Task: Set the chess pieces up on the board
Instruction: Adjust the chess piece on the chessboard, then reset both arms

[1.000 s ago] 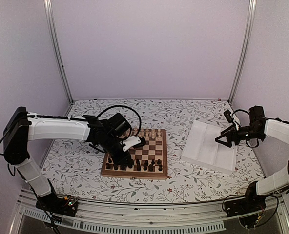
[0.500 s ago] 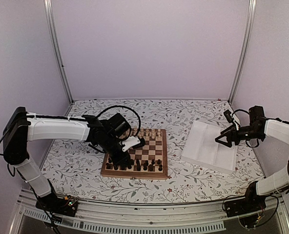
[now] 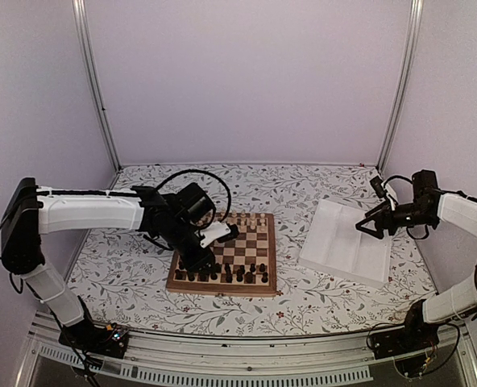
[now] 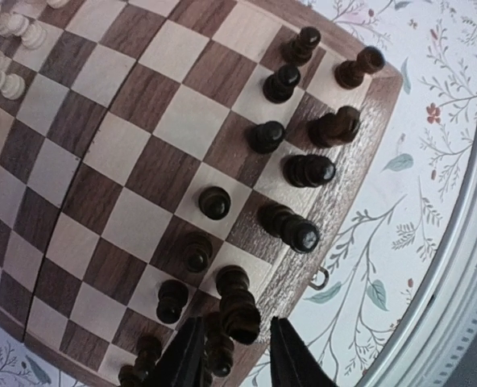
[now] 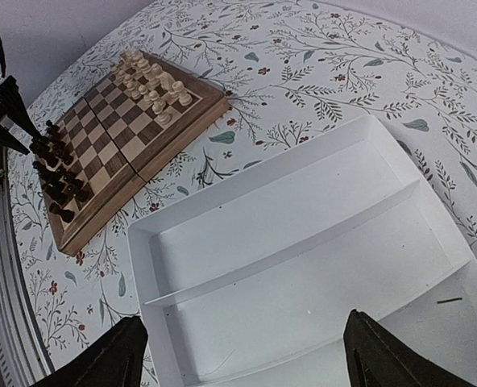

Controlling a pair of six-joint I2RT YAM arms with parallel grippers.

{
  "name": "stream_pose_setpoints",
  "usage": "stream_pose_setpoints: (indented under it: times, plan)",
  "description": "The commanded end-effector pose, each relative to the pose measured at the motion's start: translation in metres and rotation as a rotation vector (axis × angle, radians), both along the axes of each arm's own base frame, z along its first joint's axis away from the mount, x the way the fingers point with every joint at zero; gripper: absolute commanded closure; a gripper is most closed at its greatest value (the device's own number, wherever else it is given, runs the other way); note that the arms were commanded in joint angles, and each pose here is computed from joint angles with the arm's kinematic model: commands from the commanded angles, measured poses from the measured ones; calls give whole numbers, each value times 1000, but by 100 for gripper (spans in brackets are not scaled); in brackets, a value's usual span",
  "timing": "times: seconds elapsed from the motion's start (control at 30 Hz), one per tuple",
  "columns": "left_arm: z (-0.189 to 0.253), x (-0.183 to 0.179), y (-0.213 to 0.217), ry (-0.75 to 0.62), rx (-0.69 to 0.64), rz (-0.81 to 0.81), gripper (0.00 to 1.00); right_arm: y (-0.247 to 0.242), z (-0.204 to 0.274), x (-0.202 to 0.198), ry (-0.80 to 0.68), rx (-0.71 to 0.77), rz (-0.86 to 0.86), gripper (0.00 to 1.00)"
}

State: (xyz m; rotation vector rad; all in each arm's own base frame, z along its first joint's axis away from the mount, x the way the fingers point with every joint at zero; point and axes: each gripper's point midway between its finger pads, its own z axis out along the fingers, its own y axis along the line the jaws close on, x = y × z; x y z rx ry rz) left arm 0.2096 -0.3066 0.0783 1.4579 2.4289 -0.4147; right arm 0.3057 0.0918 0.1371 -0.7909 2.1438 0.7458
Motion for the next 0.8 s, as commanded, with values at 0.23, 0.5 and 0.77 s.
stream_pose_setpoints:
  times: [0.23, 0.5, 0.77]
  plan:
    - [117, 63, 6, -332, -130, 129, 61, -17, 114, 59, -153, -38, -96, 1]
    - [219, 134, 64, -686, -330, 426, 52, -62, 197, 101, -419, -73, -456, 1]
    - [267, 160, 96, -849, -492, 594, 37, -49, 208, 90, -443, 41, -434, 1]
